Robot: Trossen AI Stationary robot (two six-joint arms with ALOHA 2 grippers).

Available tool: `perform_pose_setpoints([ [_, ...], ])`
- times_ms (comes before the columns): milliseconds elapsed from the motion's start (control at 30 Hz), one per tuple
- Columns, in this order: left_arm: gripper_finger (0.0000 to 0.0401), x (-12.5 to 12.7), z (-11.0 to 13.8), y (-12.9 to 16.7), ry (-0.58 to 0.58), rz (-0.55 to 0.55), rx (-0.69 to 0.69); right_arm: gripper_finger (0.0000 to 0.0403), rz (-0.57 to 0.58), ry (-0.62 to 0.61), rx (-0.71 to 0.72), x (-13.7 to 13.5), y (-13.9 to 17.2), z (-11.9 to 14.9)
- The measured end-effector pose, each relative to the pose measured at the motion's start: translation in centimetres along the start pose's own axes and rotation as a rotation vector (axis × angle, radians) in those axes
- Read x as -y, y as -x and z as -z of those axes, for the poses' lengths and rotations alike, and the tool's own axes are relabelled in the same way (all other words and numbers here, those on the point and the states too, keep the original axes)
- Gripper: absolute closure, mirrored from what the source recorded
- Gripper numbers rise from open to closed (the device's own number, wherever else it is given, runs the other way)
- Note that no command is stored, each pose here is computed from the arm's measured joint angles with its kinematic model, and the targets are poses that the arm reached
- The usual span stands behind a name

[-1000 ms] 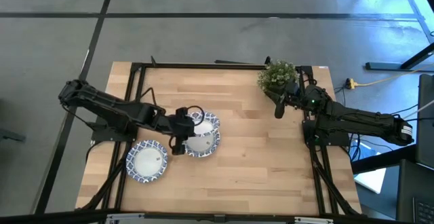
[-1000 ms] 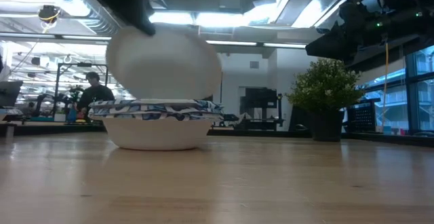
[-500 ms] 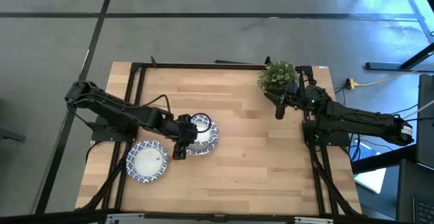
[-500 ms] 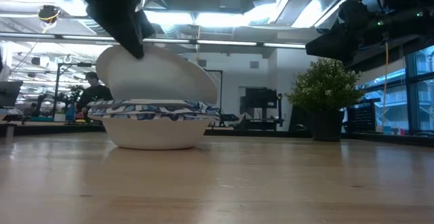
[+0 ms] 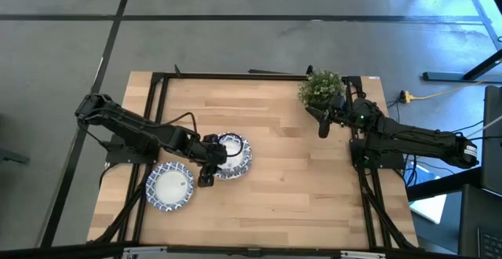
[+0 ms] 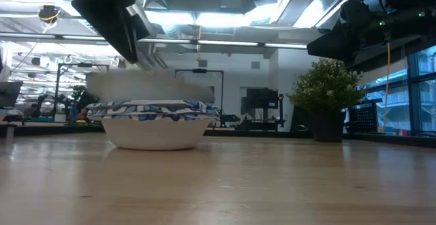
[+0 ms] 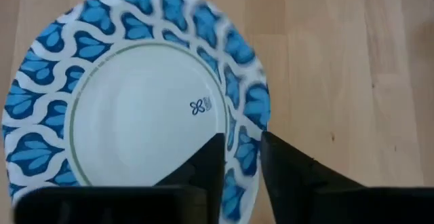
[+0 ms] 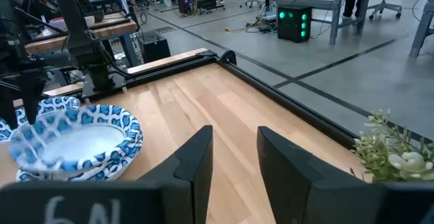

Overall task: Nest bowls inside each other
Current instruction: Stack the white patterned bowl on the other white patterned bowls

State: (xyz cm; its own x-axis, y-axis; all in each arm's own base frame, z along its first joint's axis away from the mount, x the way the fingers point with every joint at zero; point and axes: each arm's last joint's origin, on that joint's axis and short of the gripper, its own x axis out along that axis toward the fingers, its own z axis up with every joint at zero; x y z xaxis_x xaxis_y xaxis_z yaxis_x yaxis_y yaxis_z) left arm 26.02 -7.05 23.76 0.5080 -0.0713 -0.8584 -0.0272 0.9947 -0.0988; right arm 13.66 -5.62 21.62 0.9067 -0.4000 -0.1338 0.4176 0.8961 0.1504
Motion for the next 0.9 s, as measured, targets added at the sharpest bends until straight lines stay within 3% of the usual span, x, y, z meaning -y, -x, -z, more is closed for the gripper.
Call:
perform_pose_setpoints([
  [167,0.0269,-0.1,0.1,0.0,0.000,-0.012,-0.010,0.0286,0.000,0.001,0.000,0.0,0.0,0.0],
  [333,0.0259,0.0,0.0,0.4,-0.071,-0.028,0.020,0.0286,0.001,0.003,0.000,0.0,0.0,0.0],
  [433,0.0260,0.2,0.3,1.8,-0.103,-0.013,0.050,0.0286,0.001,0.003,-0.001,0.0,0.0,0.0],
  [667,0.0261,0.7,2.9,5.9,-0.011,-0.011,0.006,0.0286,0.001,0.001,-0.002,0.0,0.0,0.0],
  [900,0.0261,2.5,5.5,7.1,-0.170,-0.007,-0.112,0.0286,-0.005,-0.026,-0.002,0.0,0.0,0.0],
])
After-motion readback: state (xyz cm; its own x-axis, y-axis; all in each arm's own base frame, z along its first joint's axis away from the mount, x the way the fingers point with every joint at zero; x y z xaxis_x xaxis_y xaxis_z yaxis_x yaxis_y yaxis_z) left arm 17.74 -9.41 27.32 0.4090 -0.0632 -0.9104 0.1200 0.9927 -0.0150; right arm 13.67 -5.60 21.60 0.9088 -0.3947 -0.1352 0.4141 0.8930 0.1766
